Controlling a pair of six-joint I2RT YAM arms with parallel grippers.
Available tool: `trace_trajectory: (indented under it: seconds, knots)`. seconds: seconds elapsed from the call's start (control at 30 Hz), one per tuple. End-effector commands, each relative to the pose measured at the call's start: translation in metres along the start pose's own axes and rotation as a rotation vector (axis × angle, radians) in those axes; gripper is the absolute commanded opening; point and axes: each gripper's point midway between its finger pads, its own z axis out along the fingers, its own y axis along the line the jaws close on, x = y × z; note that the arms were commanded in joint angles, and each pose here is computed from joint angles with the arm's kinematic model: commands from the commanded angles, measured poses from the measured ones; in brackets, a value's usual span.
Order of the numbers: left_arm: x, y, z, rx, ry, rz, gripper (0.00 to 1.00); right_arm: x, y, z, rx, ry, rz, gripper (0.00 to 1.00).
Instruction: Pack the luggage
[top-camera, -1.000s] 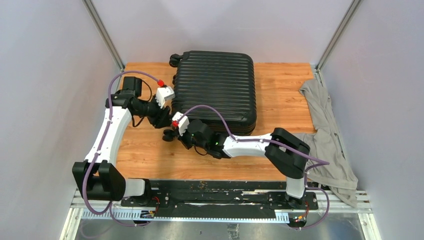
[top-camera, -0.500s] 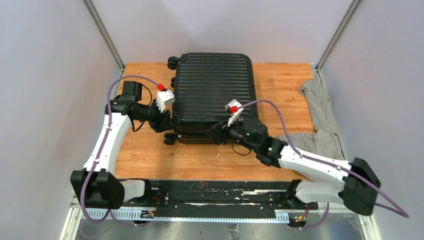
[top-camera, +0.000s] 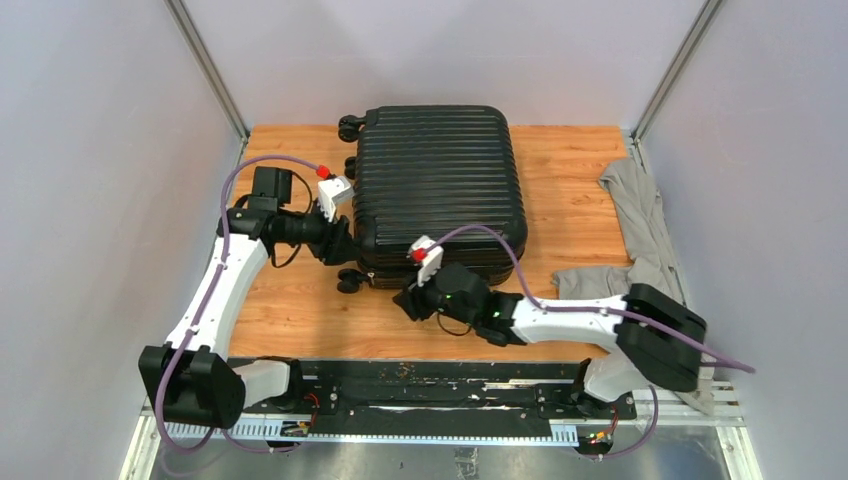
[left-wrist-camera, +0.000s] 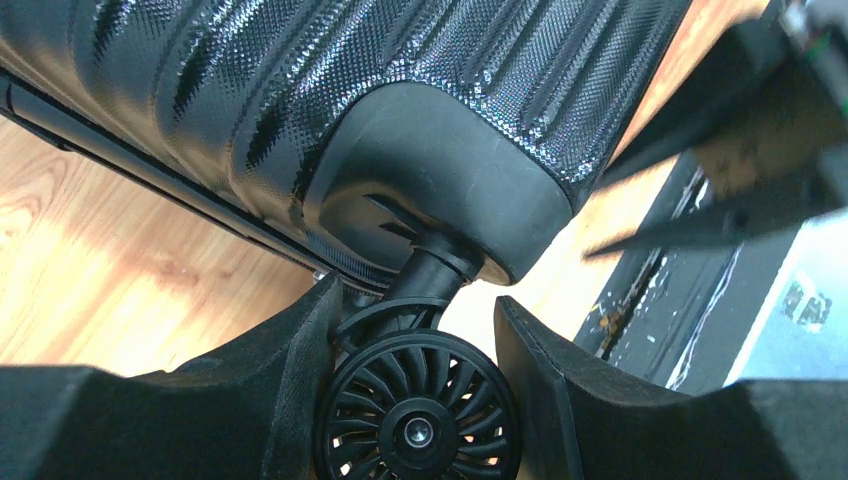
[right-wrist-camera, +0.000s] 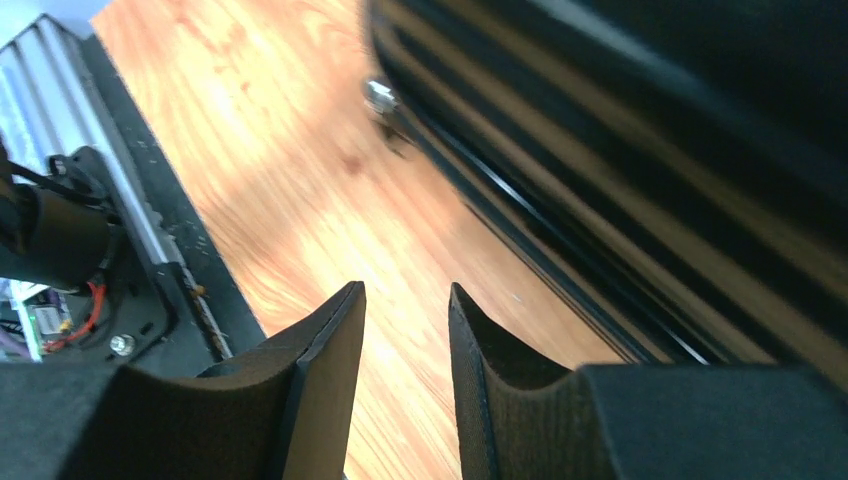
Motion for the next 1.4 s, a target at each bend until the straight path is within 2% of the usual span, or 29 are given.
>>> trace_trajectory:
  seconds: [0.0, 0.1, 0.37, 0.57, 0.67, 0.9, 1.3, 1.33, 1.37]
  knots:
    - [-0.046, -0.021, 0.005, 0.075, -0.184, 0.082, 0.00, -0.034, 0.040, 0.030, -0.064, -0.123, -0.120, 0.40]
    - [-0.047, -0.021, 0.007, 0.070, -0.189, 0.084, 0.00, -0.035, 0.045, 0.047, -0.029, -0.142, -0.142, 0.40]
    - [-0.043, -0.024, 0.004, 0.056, -0.192, 0.111, 0.00, -0.037, 0.012, 0.064, 0.226, -0.205, -0.150, 0.37]
    - [-0.041, -0.024, 0.006, 0.061, -0.188, 0.107, 0.00, -0.035, 0.005, 0.068, 0.293, -0.219, -0.154, 0.36]
    - [-0.039, -0.024, 0.008, 0.067, -0.182, 0.101, 0.00, -0.045, 0.004, 0.071, 0.310, -0.255, -0.162, 0.29]
    - [-0.041, -0.028, 0.008, 0.077, -0.188, 0.112, 0.00, -0.067, 0.022, 0.090, 0.257, -0.328, -0.190, 0.00]
    - [-0.042, -0.031, 0.010, 0.087, -0.180, 0.126, 0.00, -0.083, 0.042, 0.111, 0.199, -0.375, -0.193, 0.00]
    - [-0.041, -0.031, 0.009, 0.084, -0.173, 0.129, 0.00, -0.082, 0.043, 0.111, 0.184, -0.372, -0.201, 0.01]
    - [-0.040, -0.029, 0.008, 0.074, -0.161, 0.132, 0.00, -0.083, 0.043, 0.110, 0.177, -0.364, -0.212, 0.06]
